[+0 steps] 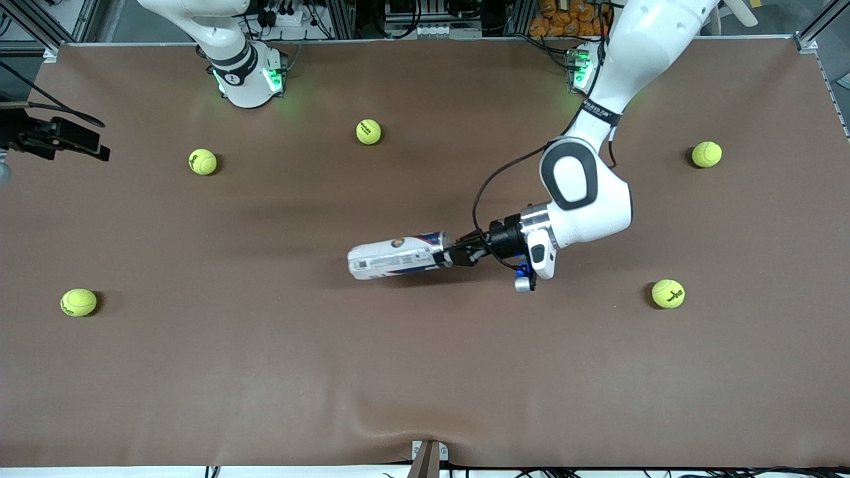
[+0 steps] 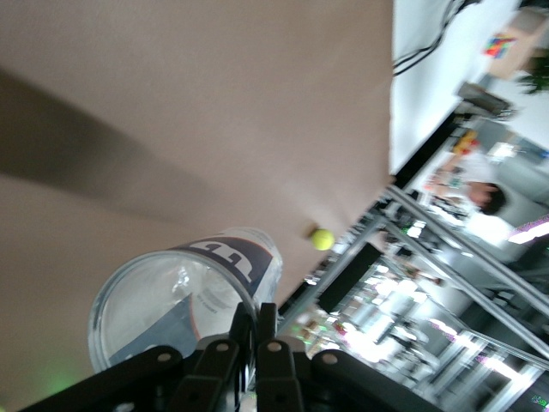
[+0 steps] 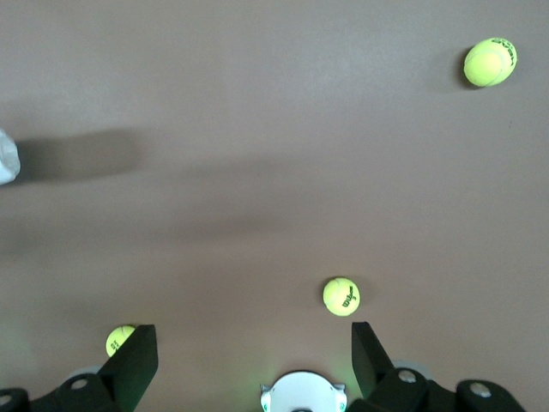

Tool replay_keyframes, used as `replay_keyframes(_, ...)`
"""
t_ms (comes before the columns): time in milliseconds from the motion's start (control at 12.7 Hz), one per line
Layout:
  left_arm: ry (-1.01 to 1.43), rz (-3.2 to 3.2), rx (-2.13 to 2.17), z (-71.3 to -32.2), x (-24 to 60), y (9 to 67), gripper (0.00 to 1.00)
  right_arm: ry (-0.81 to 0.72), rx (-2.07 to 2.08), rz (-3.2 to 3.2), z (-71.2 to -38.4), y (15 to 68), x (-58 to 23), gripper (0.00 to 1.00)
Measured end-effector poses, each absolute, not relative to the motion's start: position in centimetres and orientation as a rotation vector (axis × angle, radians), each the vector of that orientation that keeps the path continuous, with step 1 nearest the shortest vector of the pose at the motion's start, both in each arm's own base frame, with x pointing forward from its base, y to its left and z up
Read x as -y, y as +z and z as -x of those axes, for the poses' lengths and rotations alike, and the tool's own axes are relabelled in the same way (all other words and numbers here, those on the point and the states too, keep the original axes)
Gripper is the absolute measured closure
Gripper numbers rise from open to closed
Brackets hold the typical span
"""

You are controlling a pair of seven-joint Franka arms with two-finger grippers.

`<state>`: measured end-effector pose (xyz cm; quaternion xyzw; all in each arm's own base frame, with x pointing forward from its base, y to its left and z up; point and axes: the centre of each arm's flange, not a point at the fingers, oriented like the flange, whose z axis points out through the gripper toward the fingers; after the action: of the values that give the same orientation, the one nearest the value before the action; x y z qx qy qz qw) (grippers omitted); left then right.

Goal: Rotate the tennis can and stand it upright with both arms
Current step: 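Rotate the can upright with the left gripper and lower it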

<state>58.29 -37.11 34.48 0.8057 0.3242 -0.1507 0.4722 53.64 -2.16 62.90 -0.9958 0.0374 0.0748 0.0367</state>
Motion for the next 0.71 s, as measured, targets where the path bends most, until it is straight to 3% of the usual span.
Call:
replay_keyframes(315, -0.328, -2.228, -0.893, -57.3, 42.6, 40.5, 0.95, 0.213, -0.112, 3.059, -53.7, 63.0, 2.0, 0.00)
replay_keyframes(708, -0.147, -2.667, -0.685, -51.0, 50.7, 43.1, 0.95, 0.184, -0.098, 3.084, -53.5, 63.6, 1.6, 0.00)
